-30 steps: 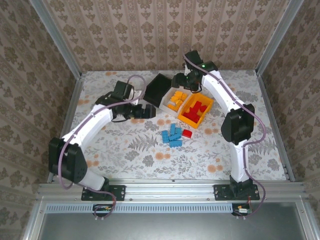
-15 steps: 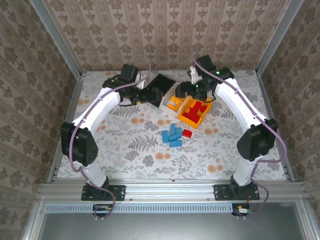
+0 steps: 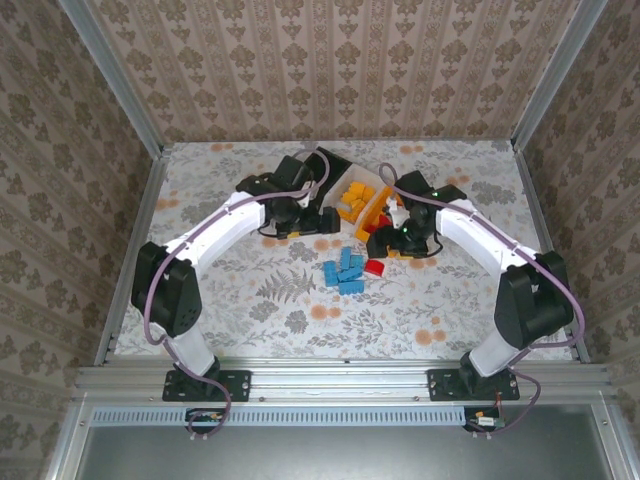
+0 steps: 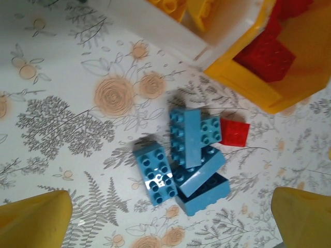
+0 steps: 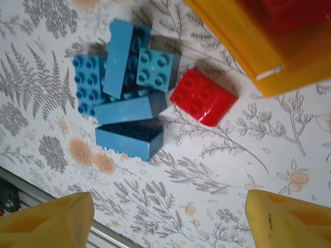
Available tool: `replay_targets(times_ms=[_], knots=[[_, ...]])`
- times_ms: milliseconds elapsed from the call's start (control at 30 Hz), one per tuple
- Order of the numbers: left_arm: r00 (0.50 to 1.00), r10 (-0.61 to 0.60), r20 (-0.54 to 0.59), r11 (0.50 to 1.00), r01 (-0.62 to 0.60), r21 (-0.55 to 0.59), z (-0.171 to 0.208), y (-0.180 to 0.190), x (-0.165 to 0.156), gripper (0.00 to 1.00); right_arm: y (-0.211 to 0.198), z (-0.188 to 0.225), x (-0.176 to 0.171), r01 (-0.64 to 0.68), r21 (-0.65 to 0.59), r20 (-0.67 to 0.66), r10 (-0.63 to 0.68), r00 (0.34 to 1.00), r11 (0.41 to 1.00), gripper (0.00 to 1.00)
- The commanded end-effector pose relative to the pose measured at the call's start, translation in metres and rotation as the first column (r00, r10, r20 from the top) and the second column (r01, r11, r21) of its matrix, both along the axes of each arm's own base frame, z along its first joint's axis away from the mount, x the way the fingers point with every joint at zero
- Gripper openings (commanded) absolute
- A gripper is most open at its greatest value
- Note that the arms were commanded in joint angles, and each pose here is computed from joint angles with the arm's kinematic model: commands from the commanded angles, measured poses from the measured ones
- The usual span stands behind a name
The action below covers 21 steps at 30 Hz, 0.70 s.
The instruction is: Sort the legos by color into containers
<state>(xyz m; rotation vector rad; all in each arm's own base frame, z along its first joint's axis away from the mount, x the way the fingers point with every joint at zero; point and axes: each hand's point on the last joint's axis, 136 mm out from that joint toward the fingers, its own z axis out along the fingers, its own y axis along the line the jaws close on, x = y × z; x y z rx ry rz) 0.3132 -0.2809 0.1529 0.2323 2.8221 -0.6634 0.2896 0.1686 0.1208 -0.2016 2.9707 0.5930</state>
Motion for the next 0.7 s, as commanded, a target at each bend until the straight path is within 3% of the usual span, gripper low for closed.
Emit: replay_targets(times_ms=[0, 300, 667], knots=[[0.999, 0.036, 0.008, 0.999, -0.036, -0.006, 0.000, 0.005, 0.005, 1.00, 0.002, -0.010, 0.003, -0.059, -0.023, 0.038, 0.060, 0.997, 0.998, 0.75], [0.998, 0.057, -0.032, 0.998, -0.058, -0.034, -0.014, 0.009, 0.005, 1.00, 0.019, -0.047, 0.012, -0.210, -0.106, 0.080, 0.219, 0.973, 0.972, 0.73], [0.996, 0.073, -0.045, 0.997, -0.074, -0.027, -0.011, 0.026, 0.003, 1.00, 0.023, -0.079, 0.040, -0.206, -0.160, 0.038, 0.215, 0.976, 0.965, 0.73]])
